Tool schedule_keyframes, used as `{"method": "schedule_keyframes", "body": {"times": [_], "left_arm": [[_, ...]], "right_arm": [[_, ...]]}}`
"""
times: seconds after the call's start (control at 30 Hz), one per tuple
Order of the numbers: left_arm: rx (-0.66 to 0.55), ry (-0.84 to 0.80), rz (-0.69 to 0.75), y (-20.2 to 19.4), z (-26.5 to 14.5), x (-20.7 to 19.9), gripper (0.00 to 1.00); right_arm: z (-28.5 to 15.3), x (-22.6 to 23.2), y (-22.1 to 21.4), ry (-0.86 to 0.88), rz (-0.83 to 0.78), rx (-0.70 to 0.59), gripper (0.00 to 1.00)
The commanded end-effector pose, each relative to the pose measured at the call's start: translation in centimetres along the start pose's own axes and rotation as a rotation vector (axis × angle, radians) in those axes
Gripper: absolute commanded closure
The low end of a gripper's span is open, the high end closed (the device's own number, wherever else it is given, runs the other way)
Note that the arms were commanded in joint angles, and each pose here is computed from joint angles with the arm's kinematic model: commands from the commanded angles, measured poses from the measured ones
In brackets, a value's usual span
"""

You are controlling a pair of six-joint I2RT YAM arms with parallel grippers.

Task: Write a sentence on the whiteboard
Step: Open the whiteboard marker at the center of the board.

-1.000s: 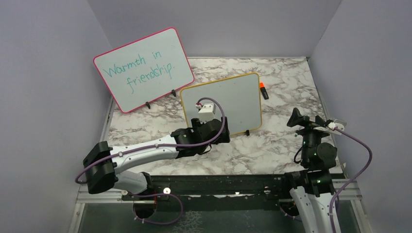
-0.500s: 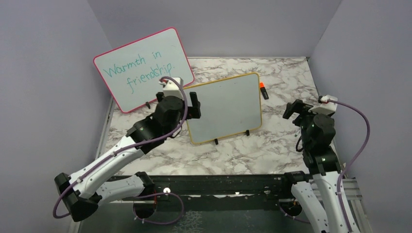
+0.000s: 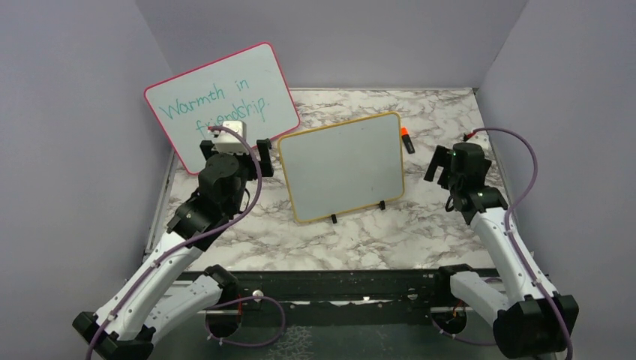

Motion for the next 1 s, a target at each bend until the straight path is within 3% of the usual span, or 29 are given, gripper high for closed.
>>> {"method": "schedule_keyframes", "body": {"times": [0.0, 0.2, 0.43, 0.6, 0.73, 0.97], "left_arm": [[-0.123, 0.087, 0.0, 0.3, -1.0, 2.1, 0.01], [-0.171, 0.075, -0.033, -0.1, -1.6, 2.6, 0.01], [-0.188, 0.066, -0.049, -0.3, -1.9, 2.8, 0.01], [-0.19, 0.038, -0.06, -0.4, -2.0, 2.7, 0.01], [-0.197, 0.038, -0.061, -0.4, -2.1, 2.7, 0.01], [-0.197, 0.02, -0.061, -0.5, -2.1, 2.5, 0.01]], "right_arm": [[1.4, -0.5, -0.8, -0.11, -0.001, 0.113, 0.02], [4.6, -1.4, -2.9, -0.165, 0.031, 0.249, 0.03], [7.7, -5.4, -4.5, -0.185, 0.221, 0.329, 0.06], [9.7, -6.1, -5.2, -0.176, 0.254, 0.393, 0.22], [10.8, -6.4, -6.0, -0.19, 0.261, 0.45, 0.41], [12.1, -7.2, -6.5, -0.213, 0.259, 0.492, 0.55]]}}
Point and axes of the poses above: each gripper's point midway between its finger pads, its own z axis out along the fingers, its own x axis along the line the jaws close on, y = z × x, the point moved 10 cm from there along -z, back along the fingers, and after that the axes turned 10 degrees about -z, right-handed, at the moved point
